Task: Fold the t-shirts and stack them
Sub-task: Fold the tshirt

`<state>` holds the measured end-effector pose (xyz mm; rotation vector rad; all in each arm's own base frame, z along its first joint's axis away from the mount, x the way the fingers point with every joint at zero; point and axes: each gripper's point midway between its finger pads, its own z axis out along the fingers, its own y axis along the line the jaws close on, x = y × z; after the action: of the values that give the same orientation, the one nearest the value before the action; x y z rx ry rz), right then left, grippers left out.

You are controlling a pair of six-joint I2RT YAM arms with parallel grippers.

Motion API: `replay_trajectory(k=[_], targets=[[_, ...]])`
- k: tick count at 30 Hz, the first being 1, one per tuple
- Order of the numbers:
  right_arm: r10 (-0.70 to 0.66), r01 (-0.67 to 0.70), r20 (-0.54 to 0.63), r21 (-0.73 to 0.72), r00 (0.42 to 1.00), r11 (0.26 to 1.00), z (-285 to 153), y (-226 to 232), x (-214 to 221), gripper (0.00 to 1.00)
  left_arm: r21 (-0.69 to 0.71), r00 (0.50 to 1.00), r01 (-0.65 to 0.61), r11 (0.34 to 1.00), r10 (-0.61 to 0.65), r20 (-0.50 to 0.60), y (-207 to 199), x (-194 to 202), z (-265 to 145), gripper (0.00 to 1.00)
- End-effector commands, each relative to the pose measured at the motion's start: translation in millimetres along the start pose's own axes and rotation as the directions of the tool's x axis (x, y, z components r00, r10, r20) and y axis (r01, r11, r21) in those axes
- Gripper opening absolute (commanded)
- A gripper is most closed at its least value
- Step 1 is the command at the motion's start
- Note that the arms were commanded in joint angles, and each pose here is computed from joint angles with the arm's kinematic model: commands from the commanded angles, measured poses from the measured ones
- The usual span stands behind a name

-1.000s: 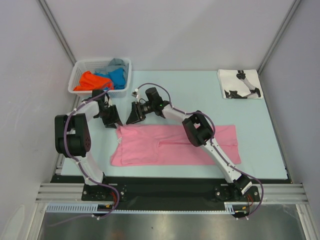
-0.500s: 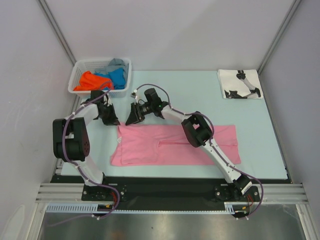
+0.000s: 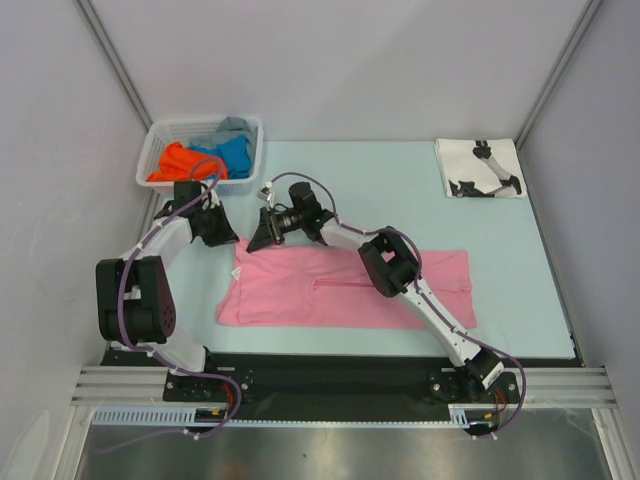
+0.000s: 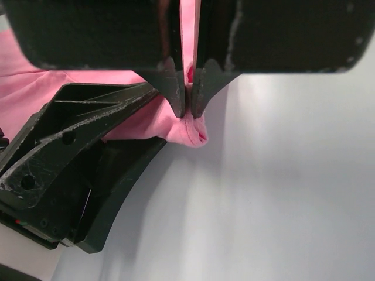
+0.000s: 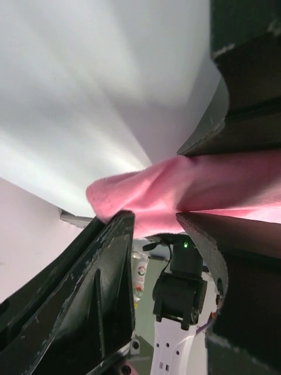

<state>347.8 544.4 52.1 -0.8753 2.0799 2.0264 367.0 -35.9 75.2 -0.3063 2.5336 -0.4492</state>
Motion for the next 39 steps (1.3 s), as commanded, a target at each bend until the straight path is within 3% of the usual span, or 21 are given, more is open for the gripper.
replay_trajectory(k=[1, 7, 11, 14, 18, 21, 24, 29, 34, 39], targets=[[0.035, -0.037, -0.043, -0.057, 0.998, 0.998, 15.9, -4.4, 26.0, 0.47, 0.031, 0.999, -0.026, 0.999, 0.024, 0.045, -3.8, -9.8, -1.0, 0.07], [0.046, -0.048, -0.032, -0.057, 0.998, 0.997, 14.9, -4.6, 23.3, 0.31, 0.015, 0.998, -0.038, 0.999, 0.037, 0.057, -2.7, -14.9, -4.2, 0.08], [0.057, -0.057, 0.015, -0.030, 0.998, 0.998, 7.6, -11.4, 10.4, 0.05, 0.015, 0.997, -0.032, 0.999, 0.031, 0.069, -4.5, -17.6, -8.1, 0.09], [0.072, -0.072, 0.066, 0.005, 0.995, 0.997, -2.0, -18.1, -5.0, 0.00, -0.007, 0.997, -0.013, 1.000, 0.014, 0.077, -1.7, -19.0, -11.8, 0.23], [0.064, -0.084, 0.168, 0.117, 0.984, 0.990, -29.3, -35.9, -30.8, 0.00, -0.075, 0.992, 0.016, 0.997, -0.007, 0.128, 2.3, -30.9, -32.2, 0.59], [0.085, -0.148, 0.263, 0.232, 0.961, 0.961, -61.7, -61.9, -46.4, 0.00, -0.118, 0.985, 0.034, 0.992, -0.013, 0.174, 4.3, -37.6, -50.0, 0.68], [0.098, -0.203, 0.330, 0.303, 0.939, 0.931, -93.7, -80.1, -62.3, 0.00, -0.153, 0.975, 0.044, 0.987, -0.009, 0.222, 5.9, -40.4, -72.7, 0.69], [0.068, -0.283, 0.451, 0.431, 0.890, 0.857, -157.6, -110.4, -88.1, 0.00, -0.100, 0.962, 0.066, 0.993, -0.037, 0.271, -6.8, -33.0, -95.2, 0.69], [0.020, -0.388, 0.575, 0.527, 0.818, 0.756, -240.7, -138.9, -106.6, 0.00, -0.032, 0.966, 0.086, 0.996, -0.075, 0.249, -17.2, -18.1, -94.3, 0.68], [-0.094, -0.384, 0.663, 0.536, 0.743, 0.752, -302.3, -139.0, -144.0, 0.00, 0.030, 0.970, 0.102, 0.994, -0.106, 0.218, -34.4, -4.8, -84.0, 0.67]])
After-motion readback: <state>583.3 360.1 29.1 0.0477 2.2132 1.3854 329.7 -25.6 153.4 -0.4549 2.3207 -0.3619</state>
